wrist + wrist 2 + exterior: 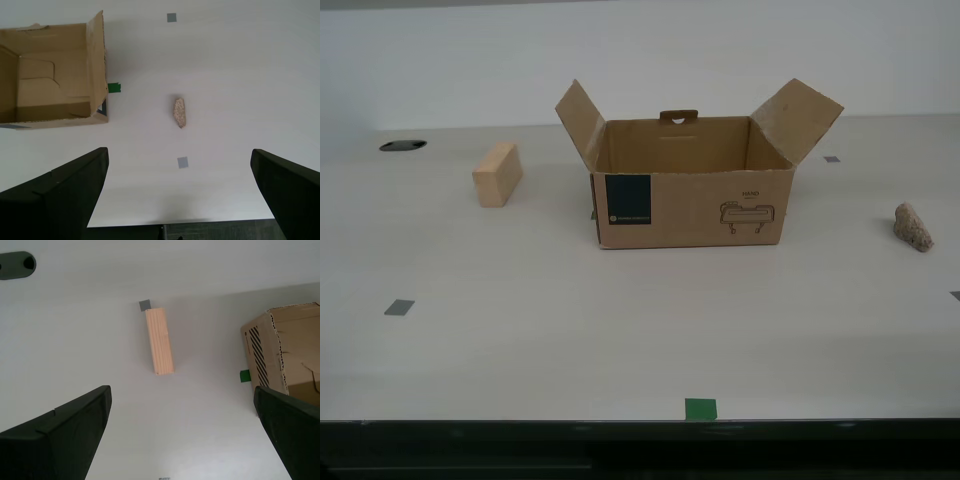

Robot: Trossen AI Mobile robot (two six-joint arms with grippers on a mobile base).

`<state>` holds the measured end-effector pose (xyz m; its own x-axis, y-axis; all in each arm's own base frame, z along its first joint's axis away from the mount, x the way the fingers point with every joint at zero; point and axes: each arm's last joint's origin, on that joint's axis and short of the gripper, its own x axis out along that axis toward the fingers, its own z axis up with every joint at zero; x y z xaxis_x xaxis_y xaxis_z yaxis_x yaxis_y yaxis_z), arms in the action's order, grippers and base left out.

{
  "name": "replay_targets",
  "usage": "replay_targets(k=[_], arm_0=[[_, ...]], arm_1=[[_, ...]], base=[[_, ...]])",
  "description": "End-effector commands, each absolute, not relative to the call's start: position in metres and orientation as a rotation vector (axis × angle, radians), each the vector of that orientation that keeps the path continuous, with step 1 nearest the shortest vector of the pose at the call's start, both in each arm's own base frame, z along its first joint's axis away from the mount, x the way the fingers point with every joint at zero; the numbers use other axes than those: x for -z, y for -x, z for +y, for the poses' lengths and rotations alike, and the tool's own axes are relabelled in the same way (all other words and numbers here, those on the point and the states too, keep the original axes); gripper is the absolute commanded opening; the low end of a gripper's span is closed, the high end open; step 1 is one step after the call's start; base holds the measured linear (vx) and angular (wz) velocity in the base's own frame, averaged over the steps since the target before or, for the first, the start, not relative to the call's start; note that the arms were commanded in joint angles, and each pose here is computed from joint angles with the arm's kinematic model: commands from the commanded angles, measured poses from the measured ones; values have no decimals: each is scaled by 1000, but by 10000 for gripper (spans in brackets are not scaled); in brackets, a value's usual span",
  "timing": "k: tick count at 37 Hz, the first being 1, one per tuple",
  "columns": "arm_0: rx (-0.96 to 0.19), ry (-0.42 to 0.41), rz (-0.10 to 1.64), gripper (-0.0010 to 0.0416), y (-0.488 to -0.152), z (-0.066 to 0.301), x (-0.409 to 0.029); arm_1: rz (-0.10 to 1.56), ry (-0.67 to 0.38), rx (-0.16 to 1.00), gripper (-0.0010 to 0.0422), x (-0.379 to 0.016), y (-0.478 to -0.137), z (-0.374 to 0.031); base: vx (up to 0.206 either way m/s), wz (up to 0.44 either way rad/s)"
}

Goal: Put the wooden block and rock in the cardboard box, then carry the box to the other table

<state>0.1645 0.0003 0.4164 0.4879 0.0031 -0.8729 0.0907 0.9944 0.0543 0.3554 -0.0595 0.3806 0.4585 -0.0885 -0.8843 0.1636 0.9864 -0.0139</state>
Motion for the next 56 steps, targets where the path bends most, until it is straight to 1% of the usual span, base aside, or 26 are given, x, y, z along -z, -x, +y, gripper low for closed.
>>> replay_targets(k=[1,5,20,31,46,56], arm_0=[[97,-74,1074,397,-163,-1,-416],[125,-56,1095,397,-161,-2,-415],[128,-53,1151,397,-156,-2,-413],[129,-56,1150,397,-156,-2,-413],[130,-57,1150,397,-156,-2,-412],[135,-64,1149,397,-156,-2,-412]], arm_1=[[1066,-78,154,389,-382,-357,-60],[1050,-76,155,389,-382,-358,-60],[1035,-63,150,389,-374,-364,-61],[1033,-45,139,389,-366,-372,-62],[1175,-60,135,389,-314,-405,-67],[1240,-65,131,389,-278,-425,-70]], base=[[0,0],[0,0],[0,0],[0,0],[0,0],[0,0]])
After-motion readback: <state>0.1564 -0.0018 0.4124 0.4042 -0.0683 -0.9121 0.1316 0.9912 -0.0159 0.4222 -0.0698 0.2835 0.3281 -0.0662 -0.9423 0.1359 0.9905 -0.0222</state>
